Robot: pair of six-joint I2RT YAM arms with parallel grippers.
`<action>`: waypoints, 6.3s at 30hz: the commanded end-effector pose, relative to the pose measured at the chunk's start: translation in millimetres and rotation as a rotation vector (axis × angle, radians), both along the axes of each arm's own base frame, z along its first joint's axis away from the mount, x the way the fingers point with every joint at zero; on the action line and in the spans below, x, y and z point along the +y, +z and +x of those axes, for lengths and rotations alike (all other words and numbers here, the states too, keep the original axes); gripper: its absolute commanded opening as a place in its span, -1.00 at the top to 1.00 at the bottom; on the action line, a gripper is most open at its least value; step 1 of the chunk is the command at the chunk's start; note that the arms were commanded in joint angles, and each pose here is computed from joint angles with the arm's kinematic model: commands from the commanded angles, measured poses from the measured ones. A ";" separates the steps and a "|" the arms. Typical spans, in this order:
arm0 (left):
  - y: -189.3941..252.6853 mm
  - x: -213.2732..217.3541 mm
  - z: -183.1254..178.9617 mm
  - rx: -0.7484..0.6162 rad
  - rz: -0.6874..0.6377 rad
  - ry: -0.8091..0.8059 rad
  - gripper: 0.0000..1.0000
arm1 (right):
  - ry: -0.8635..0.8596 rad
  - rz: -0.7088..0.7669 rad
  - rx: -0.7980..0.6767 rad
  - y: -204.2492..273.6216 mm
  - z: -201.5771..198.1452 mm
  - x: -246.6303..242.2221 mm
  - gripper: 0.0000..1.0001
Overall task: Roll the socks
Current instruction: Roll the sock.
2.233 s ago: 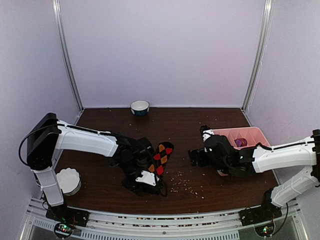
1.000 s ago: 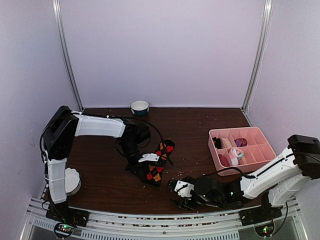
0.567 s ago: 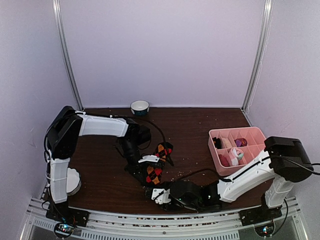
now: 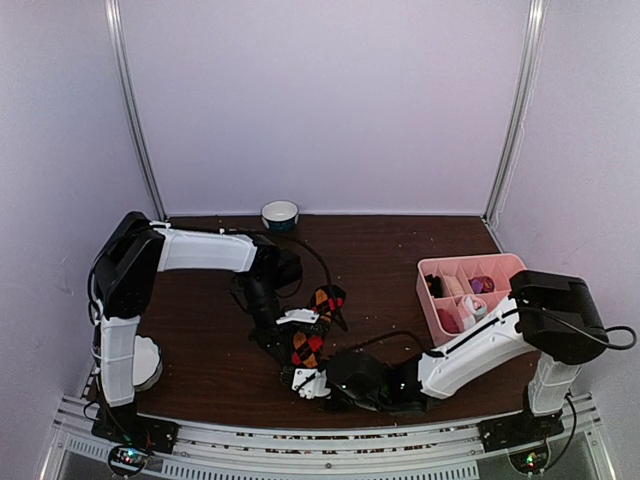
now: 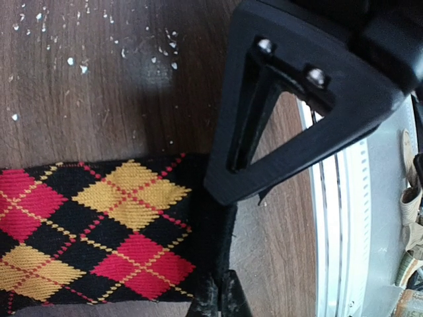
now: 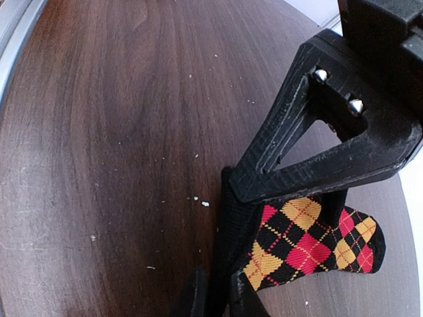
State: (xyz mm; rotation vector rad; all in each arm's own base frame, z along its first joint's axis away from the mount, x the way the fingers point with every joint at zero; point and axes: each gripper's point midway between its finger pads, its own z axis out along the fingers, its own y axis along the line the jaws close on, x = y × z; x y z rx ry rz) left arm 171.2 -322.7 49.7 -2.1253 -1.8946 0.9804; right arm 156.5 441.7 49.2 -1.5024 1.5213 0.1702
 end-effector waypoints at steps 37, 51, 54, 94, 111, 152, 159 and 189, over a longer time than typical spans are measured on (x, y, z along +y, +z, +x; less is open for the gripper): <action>27.3 60.3 129.7 -0.332 0.001 0.474 -0.96 | -0.049 0.057 0.765 -45.6 -17.1 -14.9 1.00; 47.6 47.9 79.2 -0.644 -0.169 0.147 -0.96 | -0.278 0.102 1.322 -66.1 12.8 -29.0 1.00; 45.0 37.6 63.7 -0.665 -0.170 0.097 -0.96 | -0.327 0.120 1.378 -67.8 18.5 -31.3 1.00; -15.2 -21.7 23.1 -0.409 -0.135 0.106 0.25 | -0.436 0.114 1.489 -54.5 34.5 -24.0 1.00; -25.1 -4.8 10.0 -0.260 -0.042 0.103 0.64 | -0.420 0.235 1.486 -40.0 42.6 -14.4 1.00; 1.4 -29.0 73.9 -0.338 -0.013 0.268 -0.96 | -0.541 0.298 1.418 -48.2 58.8 -71.3 1.00; -3.5 5.0 108.6 -0.389 0.112 0.464 -0.96 | -0.537 0.287 1.398 -48.0 63.0 -69.5 1.00; -4.2 -75.5 42.1 -0.285 -0.170 0.218 -0.11 | -0.511 0.331 1.422 -38.0 63.7 -63.7 1.00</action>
